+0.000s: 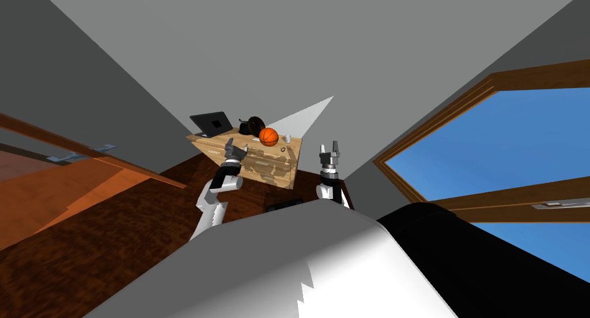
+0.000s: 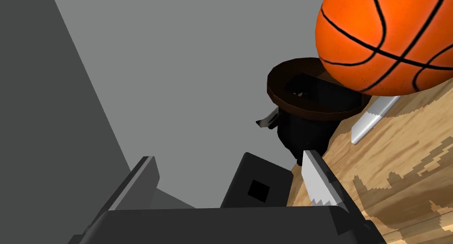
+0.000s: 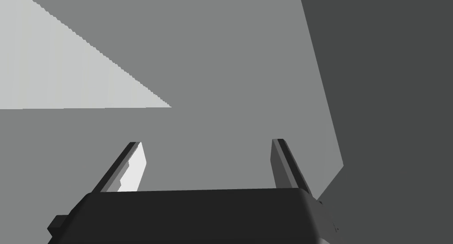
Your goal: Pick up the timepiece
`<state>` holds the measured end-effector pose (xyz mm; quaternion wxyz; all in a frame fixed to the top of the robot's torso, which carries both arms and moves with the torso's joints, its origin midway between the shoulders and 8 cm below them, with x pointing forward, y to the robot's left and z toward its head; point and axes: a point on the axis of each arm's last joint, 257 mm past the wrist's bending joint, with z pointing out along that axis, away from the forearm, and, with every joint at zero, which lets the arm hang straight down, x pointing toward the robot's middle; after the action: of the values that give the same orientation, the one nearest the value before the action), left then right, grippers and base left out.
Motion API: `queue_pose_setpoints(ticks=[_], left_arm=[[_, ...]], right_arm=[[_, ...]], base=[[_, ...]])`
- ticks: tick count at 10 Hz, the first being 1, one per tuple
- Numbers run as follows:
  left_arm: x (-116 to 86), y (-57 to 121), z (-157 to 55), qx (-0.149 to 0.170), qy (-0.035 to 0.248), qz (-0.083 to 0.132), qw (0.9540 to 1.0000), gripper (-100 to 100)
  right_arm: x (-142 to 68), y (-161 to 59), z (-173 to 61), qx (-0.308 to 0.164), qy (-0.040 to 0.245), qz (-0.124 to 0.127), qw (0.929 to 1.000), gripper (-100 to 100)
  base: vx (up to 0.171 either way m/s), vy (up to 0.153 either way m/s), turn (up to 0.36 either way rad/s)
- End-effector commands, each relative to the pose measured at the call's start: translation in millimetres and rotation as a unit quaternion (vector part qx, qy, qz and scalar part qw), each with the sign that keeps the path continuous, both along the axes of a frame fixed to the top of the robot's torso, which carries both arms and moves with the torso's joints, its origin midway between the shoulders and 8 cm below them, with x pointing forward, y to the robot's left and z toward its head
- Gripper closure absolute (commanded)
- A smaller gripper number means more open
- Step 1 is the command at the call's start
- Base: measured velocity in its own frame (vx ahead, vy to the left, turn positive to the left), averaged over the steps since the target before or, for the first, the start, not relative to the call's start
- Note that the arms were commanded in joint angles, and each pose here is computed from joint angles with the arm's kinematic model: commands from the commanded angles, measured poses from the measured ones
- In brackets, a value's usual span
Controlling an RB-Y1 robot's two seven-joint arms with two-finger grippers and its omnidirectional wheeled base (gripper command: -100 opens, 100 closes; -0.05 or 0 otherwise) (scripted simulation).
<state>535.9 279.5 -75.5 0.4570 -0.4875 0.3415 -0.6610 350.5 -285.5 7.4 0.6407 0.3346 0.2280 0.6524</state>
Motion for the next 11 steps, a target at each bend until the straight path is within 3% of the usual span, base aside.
queue_pose_setpoints(ticks=[1,6,9,10,11], left_arm=[[16,-1.4,-9,-0.020,0.021,-0.003,0.9996,-100],[46,1.2,-39,-0.057,0.075,-0.004,0.9955,-100],[71,-0.5,-59,-0.092,0.121,-0.007,0.9883,-100],[71,-0.1,-64,-0.093,0.128,-0.006,0.9874,-100],[82,-3.2,-68,-0.109,0.146,-0.009,0.9832,-100]], right_arm=[[0,0,0,0.000,0.000,0.000,1.0000,0],[0,0,0,0.000,0.000,0.000,1.0000,0],[0,0,0,0.000,0.000,0.000,1.0000,0],[0,0,0,0.000,0.000,0.000,1.0000,0],[0,0,0,0.000,0.000,0.000,1.0000,0]], base=[[-0.028,0.035,-0.027],[-0.020,0.015,-0.027],[-0.016,0.001,-0.034],[-0.013,-0.003,-0.023],[-0.016,-0.011,-0.044]])
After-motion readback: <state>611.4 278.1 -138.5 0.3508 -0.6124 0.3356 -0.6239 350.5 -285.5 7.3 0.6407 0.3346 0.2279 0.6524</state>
